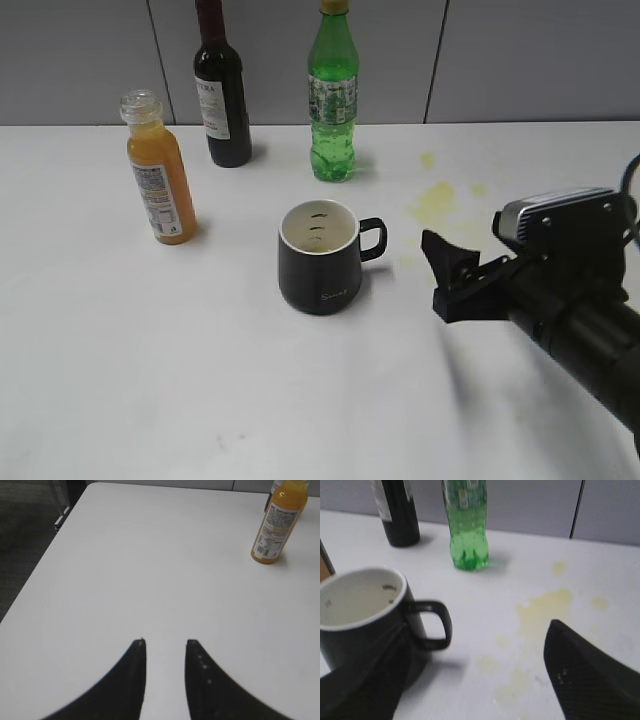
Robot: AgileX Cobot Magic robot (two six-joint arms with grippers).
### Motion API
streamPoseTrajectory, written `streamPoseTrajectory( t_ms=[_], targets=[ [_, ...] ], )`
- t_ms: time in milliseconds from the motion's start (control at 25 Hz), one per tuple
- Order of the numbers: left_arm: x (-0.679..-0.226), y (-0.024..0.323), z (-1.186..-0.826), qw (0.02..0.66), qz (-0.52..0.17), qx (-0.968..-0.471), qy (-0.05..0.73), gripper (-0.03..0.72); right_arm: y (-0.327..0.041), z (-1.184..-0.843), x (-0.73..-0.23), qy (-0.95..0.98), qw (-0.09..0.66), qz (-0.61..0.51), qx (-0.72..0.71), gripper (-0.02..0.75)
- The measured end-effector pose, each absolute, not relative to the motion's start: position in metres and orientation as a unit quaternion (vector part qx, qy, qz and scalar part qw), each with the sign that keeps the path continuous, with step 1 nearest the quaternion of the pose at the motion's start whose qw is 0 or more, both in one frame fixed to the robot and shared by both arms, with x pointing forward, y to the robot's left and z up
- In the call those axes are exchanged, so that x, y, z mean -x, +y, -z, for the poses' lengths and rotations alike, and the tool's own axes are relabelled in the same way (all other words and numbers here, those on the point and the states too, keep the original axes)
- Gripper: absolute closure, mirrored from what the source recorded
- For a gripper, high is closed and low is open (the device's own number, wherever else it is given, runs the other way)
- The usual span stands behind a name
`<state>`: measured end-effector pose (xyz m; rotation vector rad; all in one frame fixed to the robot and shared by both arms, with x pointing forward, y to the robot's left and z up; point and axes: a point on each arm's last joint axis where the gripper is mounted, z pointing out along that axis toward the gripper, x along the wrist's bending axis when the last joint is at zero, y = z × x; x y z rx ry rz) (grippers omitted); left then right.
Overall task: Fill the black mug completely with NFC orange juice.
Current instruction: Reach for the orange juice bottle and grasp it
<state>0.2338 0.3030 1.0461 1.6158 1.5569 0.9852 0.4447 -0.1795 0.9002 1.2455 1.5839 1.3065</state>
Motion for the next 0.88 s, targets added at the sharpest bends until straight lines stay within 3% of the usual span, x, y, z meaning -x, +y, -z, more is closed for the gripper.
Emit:
streamPoseTrajectory(
  t_ms=[120,360,680,880],
  targets=[
    [-0.234,0.303,-1.046,0.339,-0.378,-0.620,0.598,0.469,-0.181,-0.928,-0.440,0.601,0.371,-0.535,-0.464,0.106],
    [-0.234,0.303,-1.046,0.339,-0.378,-0.620,0.598,0.469,-0.171,-0.960,-0.439,0.690,0.297,-0.460,-0.474,0.106],
    [-0.234,0.303,-1.046,0.339,-0.378,-0.620,0.598,0.469,-0.158,-0.965,-0.420,0.792,0.132,-0.363,-0.473,0.113],
    [-0.234,0.303,-1.046,0.339,-0.378,-0.620,0.598,0.469,-0.174,-0.979,-0.409,0.803,0.121,-0.344,-0.471,0.124]
  ],
)
